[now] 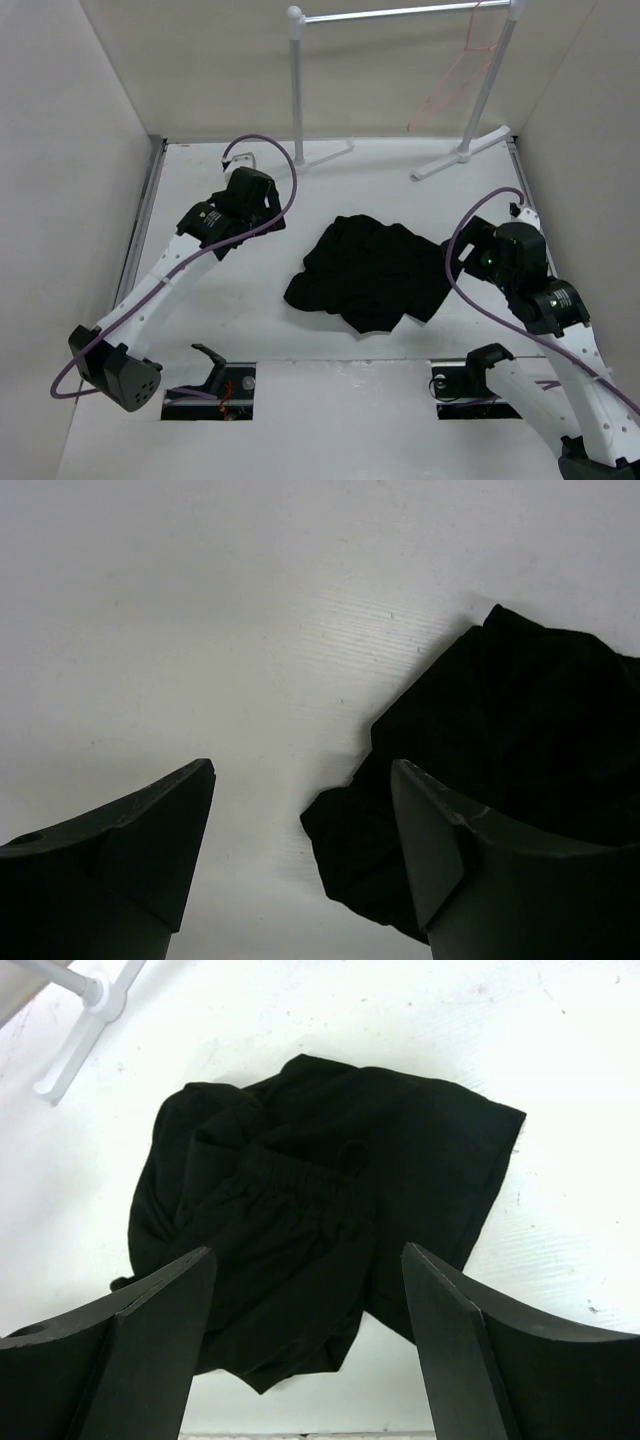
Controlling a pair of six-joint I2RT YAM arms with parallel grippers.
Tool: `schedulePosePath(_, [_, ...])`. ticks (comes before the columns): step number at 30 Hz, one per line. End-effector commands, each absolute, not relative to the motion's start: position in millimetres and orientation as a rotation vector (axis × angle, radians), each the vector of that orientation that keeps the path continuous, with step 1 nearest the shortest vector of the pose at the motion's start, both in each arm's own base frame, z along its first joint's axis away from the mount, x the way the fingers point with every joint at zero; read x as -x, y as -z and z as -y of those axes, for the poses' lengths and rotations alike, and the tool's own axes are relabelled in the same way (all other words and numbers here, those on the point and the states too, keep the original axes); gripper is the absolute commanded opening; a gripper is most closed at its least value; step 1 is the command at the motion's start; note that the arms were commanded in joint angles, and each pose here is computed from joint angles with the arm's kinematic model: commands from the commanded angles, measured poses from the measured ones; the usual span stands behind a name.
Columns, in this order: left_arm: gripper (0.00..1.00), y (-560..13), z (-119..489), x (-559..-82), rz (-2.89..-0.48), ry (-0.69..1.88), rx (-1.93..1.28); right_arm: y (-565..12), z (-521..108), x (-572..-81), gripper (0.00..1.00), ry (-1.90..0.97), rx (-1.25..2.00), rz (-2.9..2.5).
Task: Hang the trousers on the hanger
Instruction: Flatten out the trousers at the center of the board.
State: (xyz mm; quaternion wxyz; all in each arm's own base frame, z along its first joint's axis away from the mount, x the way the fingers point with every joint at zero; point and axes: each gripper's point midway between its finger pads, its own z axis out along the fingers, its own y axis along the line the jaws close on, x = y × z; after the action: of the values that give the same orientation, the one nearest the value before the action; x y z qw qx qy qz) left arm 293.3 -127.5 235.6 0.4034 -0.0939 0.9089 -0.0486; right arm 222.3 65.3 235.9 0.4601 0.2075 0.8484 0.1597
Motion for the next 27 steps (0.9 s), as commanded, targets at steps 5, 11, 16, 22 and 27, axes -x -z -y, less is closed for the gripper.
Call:
schedulePosePath(5, [0.70,-225.7,125.2,-274.5,-2.321,0.192,0.260,-244.2,-61.9,-222.3,0.60,-0.369,-0.470,-2.088])
schedulePosePath(11, [0.29,-207.0,129.0,-263.7,-2.347,0.256,0.244,-233.1,-73.6,-227.7,0.04,-0.367,-0.431,-2.172])
schedulePosePath(16, [0.36,-173.1,129.6,-253.8,-2.431,0.263,0.264,-212.7,-113.4,-237.5,0.43,-0.418,-0.306,-2.257])
schedulePosePath(22, [0.79,-117.1,159.3,-242.7,-2.590,0.419,0.300,-180.0,-151.6,-264.0,0.83,-0.437,-0.200,-2.330])
schedulePosePath(27, [0.80,-89.0,190.3,-251.3,-2.627,0.563,0.328,-155.2,-162.3,-297.7,0.83,-0.443,-0.186,-2.340])
